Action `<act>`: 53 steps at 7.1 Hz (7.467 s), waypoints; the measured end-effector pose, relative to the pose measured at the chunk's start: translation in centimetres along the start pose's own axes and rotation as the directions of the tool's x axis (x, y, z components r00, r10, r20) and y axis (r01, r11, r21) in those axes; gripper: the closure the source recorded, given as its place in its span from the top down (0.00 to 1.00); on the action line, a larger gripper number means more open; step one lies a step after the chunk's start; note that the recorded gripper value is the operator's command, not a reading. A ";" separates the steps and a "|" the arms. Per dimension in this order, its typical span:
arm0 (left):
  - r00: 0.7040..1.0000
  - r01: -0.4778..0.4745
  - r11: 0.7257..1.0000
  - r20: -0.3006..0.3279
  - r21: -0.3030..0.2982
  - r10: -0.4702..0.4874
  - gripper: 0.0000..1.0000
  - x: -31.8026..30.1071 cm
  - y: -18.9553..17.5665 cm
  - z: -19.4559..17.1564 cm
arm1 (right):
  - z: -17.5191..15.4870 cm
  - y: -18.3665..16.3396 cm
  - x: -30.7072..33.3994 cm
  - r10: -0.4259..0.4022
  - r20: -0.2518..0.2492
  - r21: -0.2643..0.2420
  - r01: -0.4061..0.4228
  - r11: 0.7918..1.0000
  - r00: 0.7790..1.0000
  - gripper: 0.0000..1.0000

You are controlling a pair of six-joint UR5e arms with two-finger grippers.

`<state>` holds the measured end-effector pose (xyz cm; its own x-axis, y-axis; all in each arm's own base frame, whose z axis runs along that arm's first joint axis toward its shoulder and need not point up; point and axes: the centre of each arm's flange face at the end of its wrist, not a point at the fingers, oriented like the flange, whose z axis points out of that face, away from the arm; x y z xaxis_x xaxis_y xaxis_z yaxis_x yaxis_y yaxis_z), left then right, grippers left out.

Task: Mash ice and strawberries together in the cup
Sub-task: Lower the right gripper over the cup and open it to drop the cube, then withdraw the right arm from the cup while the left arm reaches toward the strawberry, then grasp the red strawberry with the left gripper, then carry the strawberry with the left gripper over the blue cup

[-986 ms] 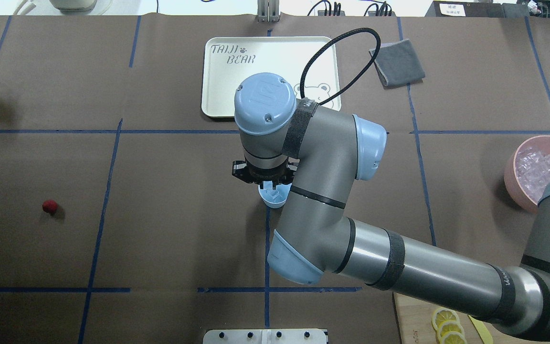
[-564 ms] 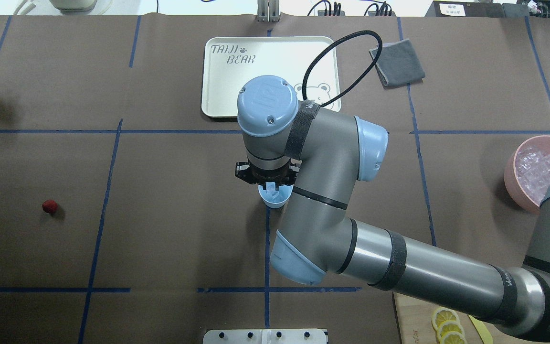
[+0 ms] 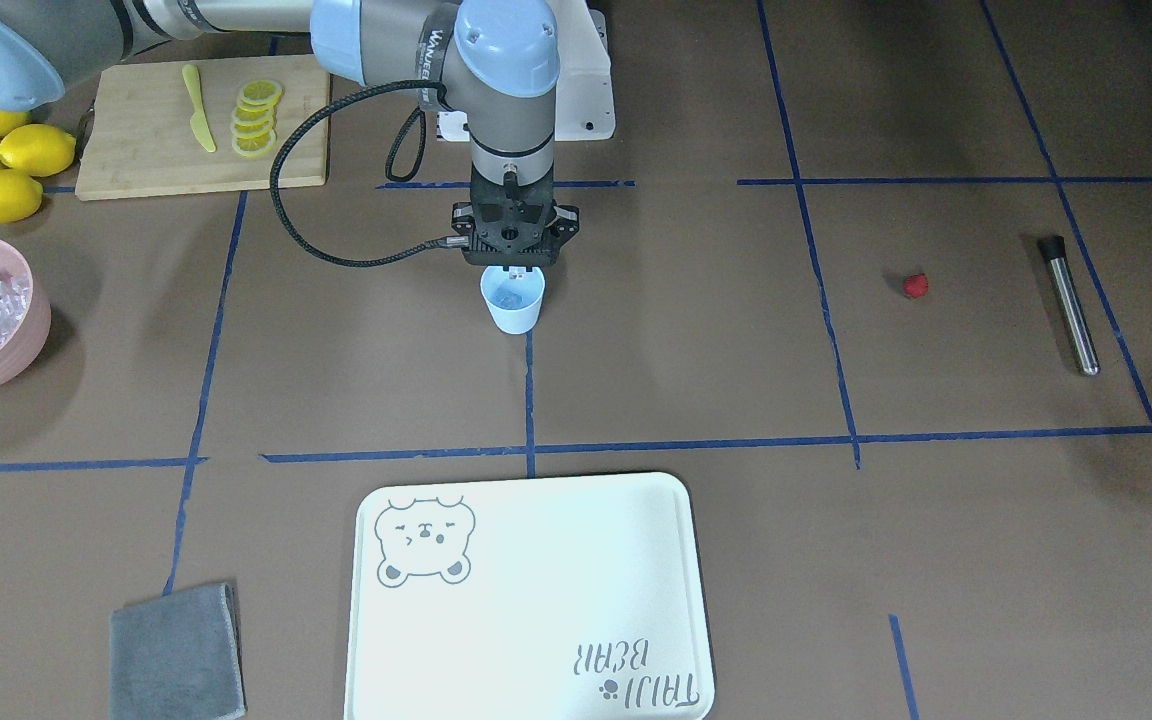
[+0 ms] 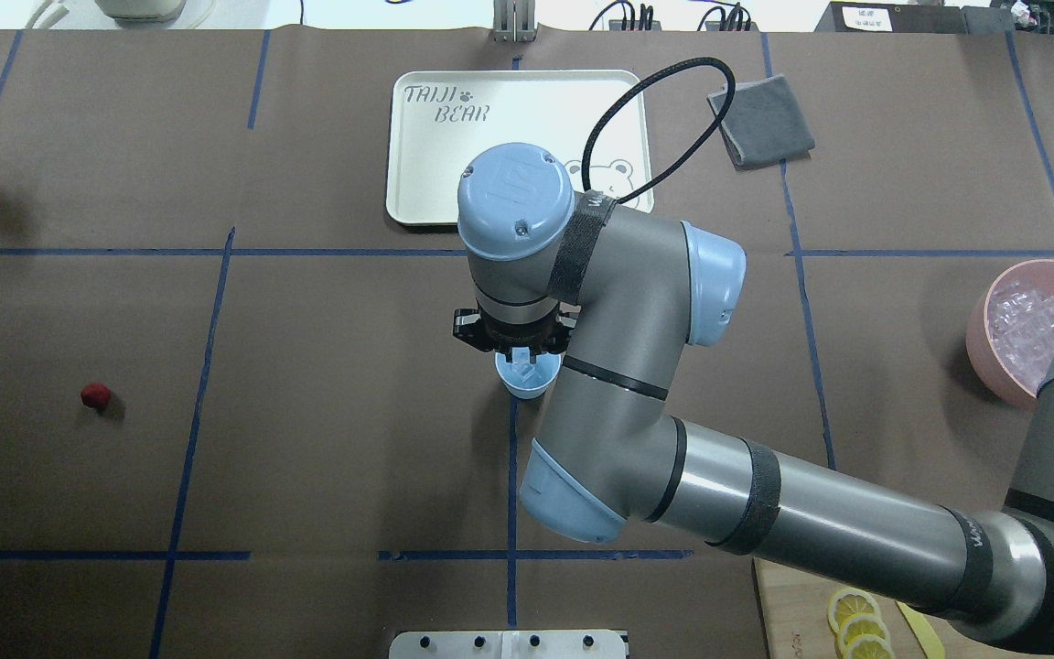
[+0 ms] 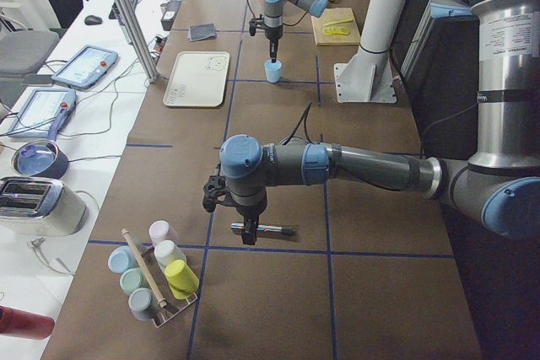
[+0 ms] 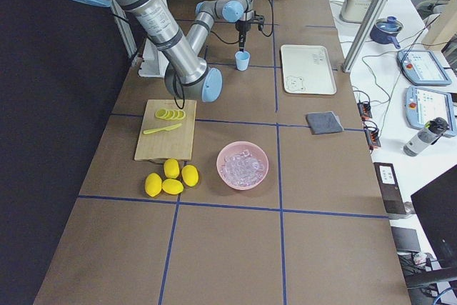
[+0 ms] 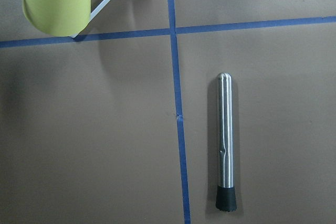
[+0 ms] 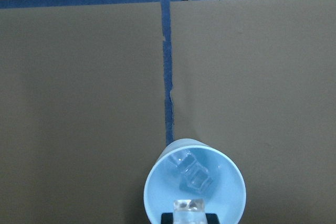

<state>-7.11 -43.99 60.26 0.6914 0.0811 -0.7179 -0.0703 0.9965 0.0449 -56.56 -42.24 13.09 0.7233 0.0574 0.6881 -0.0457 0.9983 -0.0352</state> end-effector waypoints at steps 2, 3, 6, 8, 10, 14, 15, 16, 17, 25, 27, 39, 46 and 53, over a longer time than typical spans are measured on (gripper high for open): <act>1.000 -0.003 1.000 0.000 0.002 0.003 1.00 0.1 -0.1 -0.1 | 0.0 -0.2 0.2 0.003 -0.002 0.001 -0.003 1.000 1.000 0.98; 1.000 -0.003 1.000 0.000 0.003 0.003 1.00 0.2 -0.1 -0.1 | 0.1 -0.2 0.3 0.002 -0.002 0.001 -0.002 1.000 1.000 0.99; 1.000 -0.003 1.000 0.000 0.003 0.003 1.00 0.1 -0.1 -0.2 | 0.0 -0.1 0.3 0.002 0.001 0.002 -0.002 1.000 1.000 0.99; 1.000 -0.023 1.000 0.007 0.017 0.023 1.00 0.7 -0.3 -0.6 | -0.7 -0.2 0.2 0.001 0.012 0.007 -0.001 1.000 1.000 0.99; 0.997 -0.071 0.995 0.004 0.069 0.071 0.98 2.5 -1.2 -1.0 | -4.0 -1.2 0.9 0.008 0.060 0.034 -0.010 0.999 0.998 0.99; 0.996 0.022 0.996 -0.085 0.086 -0.014 0.98 16.8 -0.6 0.2 | -11.5 -8.1 9.6 0.025 0.144 0.069 -0.035 0.997 0.989 0.99; 0.996 0.033 0.996 -0.083 0.082 -0.026 0.98 19.7 -0.3 1.6 | -12.2 -9.8 14.4 -0.016 0.136 0.080 0.005 0.997 0.991 0.99; 0.997 0.046 0.995 -0.066 0.087 -0.041 0.98 22.4 0.0 3.7 | -12.7 -11.5 19.9 -0.067 0.122 0.087 0.057 0.995 0.990 0.99; 0.997 0.058 0.993 -0.048 0.104 -0.053 0.98 24.9 0.3 6.5 | -13.1 -13.3 26.1 -0.120 0.104 0.087 0.111 0.990 0.987 0.99; 0.997 0.059 0.980 -0.056 0.192 -0.049 0.95 28.7 2.4 22.0 | -12.8 -14.2 60.1 -0.324 0.015 0.036 0.324 0.946 0.946 0.99; 0.998 0.054 0.981 -0.049 0.184 -0.046 0.89 28.8 2.7 22.5 | -12.7 -13.9 61.0 -0.312 0.016 0.033 0.312 0.950 0.950 0.99; 0.998 0.058 0.983 -0.042 0.175 -0.052 0.01 28.5 3.2 22.8 | -13.2 -13.9 60.8 -0.310 0.017 0.042 0.309 0.950 0.951 0.99; 0.985 0.168 0.977 -0.055 0.133 -0.162 0.00 44.5 0.2 10.0 | -12.5 -10.5 70.3 -0.264 0.009 0.036 0.263 0.964 0.965 0.99; 0.900 0.399 0.917 -0.200 0.018 -0.388 0.00 72.5 -6.2 6.2 | -7.2 -4.5 81.5 -0.215 0.078 0.102 0.206 0.973 0.974 1.00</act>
<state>47.86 -44.13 12.22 0.5056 -0.3175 -0.8022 0.2247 0.9462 -0.2329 7.57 -41.98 64.08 0.6601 -0.1590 0.7342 0.0349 0.9828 0.1814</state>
